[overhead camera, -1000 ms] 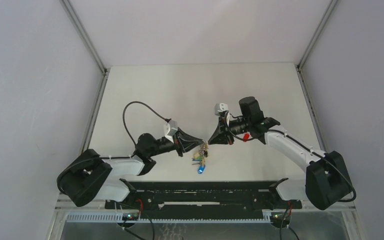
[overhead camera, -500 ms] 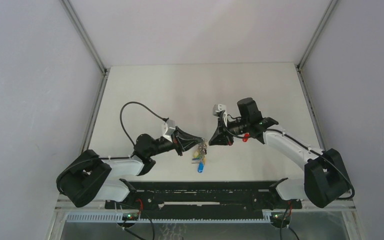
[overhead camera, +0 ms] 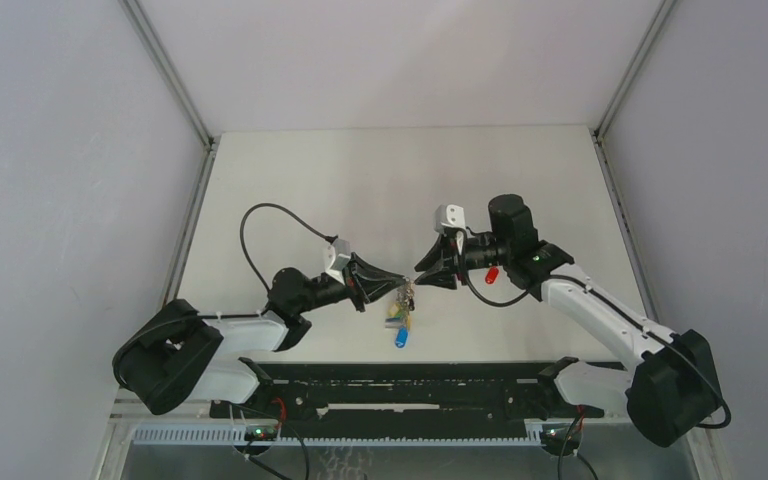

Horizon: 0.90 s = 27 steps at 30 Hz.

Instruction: Put the keys on the keyring

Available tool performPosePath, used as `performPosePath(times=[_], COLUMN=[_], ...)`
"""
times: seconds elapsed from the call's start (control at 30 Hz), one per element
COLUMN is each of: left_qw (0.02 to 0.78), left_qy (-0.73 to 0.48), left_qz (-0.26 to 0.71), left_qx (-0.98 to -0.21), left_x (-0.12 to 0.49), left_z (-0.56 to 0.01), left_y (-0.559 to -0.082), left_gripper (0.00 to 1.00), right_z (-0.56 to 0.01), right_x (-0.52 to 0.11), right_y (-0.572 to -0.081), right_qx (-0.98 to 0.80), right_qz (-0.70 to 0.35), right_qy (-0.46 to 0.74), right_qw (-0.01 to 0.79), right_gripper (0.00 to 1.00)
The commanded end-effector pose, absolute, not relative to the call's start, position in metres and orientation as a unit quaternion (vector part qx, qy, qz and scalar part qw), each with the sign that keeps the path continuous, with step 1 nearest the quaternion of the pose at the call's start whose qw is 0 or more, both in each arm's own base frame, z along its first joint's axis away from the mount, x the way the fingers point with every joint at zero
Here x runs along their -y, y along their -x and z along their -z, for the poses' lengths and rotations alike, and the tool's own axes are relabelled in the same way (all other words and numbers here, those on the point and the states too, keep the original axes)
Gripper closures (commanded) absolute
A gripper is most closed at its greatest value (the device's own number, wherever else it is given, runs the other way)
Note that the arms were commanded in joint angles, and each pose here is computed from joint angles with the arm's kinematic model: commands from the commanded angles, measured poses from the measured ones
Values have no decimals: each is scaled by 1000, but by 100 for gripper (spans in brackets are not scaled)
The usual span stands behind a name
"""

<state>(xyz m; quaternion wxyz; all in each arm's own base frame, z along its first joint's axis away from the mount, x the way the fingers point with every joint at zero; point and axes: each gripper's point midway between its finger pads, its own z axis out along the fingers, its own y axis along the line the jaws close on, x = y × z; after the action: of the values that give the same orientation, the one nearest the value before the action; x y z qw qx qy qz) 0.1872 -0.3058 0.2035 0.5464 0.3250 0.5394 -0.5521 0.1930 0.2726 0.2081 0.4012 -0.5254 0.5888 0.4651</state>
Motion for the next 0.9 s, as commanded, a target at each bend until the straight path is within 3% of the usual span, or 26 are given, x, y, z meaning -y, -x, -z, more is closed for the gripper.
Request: performPosePath(times=[0.0,0.7,0.87], left_qw=[572,570,570], left_qy=[-323,-324,-323], left_qz=[559,562,561], left_qx=[-506,-505,-505], left_x=[302,303,303], left_z=[-223,-225,-224], left_y=[-184,-184,-184], left_gripper=[100,100,100], right_z=[-215,-200,-195], right_x=[-283,-293,-290], right_y=[-197,-188,-187], right_qx=[-554,-541,-549], right_qz=[-465,-491,-489], right_qy=[544,560,565], right_qw=[425,392,375], right_gripper=[67,80,93])
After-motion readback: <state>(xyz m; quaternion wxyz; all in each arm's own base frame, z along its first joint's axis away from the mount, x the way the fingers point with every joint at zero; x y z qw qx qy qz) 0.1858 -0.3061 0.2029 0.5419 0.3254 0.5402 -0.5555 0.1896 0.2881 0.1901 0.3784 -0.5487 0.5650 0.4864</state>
